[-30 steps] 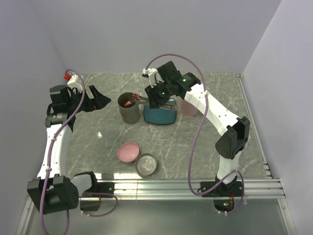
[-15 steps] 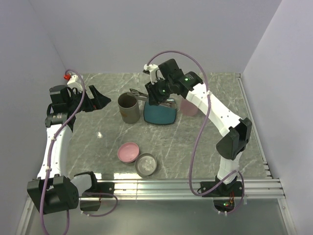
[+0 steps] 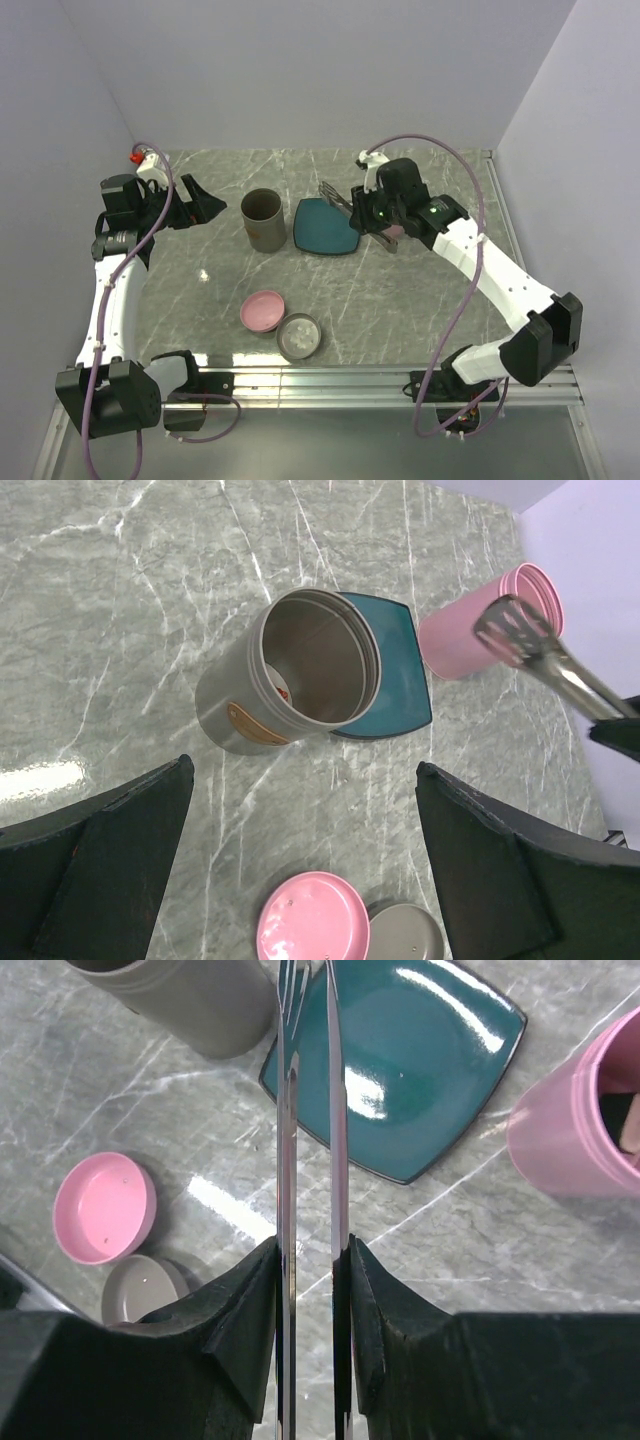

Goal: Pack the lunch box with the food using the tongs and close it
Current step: Place the clamp on the plate.

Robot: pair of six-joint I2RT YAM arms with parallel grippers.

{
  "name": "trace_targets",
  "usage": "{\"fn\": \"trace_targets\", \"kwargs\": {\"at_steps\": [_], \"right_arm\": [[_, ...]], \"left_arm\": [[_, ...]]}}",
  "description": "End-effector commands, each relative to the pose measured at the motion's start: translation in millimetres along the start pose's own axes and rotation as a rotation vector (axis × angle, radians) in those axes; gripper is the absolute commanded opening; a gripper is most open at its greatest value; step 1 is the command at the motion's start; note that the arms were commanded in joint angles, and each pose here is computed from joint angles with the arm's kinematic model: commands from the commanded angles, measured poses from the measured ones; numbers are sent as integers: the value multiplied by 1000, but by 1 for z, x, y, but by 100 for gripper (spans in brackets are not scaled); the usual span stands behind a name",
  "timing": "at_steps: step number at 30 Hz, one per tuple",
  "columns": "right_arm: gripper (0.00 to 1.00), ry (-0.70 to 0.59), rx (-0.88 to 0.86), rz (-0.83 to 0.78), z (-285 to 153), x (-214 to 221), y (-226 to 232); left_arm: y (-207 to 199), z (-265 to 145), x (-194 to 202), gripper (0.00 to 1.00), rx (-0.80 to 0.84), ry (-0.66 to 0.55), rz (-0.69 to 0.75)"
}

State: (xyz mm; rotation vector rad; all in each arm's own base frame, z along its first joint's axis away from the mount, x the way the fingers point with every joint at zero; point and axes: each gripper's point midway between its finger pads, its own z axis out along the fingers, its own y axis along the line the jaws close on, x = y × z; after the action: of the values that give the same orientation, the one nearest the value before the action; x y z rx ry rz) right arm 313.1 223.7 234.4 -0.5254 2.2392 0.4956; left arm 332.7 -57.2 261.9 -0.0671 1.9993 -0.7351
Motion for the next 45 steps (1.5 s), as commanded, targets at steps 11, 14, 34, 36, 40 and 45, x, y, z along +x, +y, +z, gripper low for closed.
{"fn": "trace_targets", "kwargs": {"at_steps": [11, 14, 34, 36, 40, 45], "right_arm": [[36, -80, 58, 126, 55, 28, -17], [36, -90, 83, 144, 68, 32, -19], [43, -31, 119, 179, 144, 77, -10], [43, -21, 130, 178, 148, 80, -12], [46, 30, 137, 172, 162, 92, -15], [48, 57, 154, 192, 175, 93, -17]], "left_arm": [[-6, -6, -17, 99, 4, -48, 37], [-5, -4, -17, 99, 1, -42, 36], [-1, -1, -14, 100, -3, -38, 46], [-1, -1, -13, 99, 2, -38, 44], [0, 0, -13, 99, -2, -35, 46], [1, 1, -12, 99, -2, -32, 41]]}}
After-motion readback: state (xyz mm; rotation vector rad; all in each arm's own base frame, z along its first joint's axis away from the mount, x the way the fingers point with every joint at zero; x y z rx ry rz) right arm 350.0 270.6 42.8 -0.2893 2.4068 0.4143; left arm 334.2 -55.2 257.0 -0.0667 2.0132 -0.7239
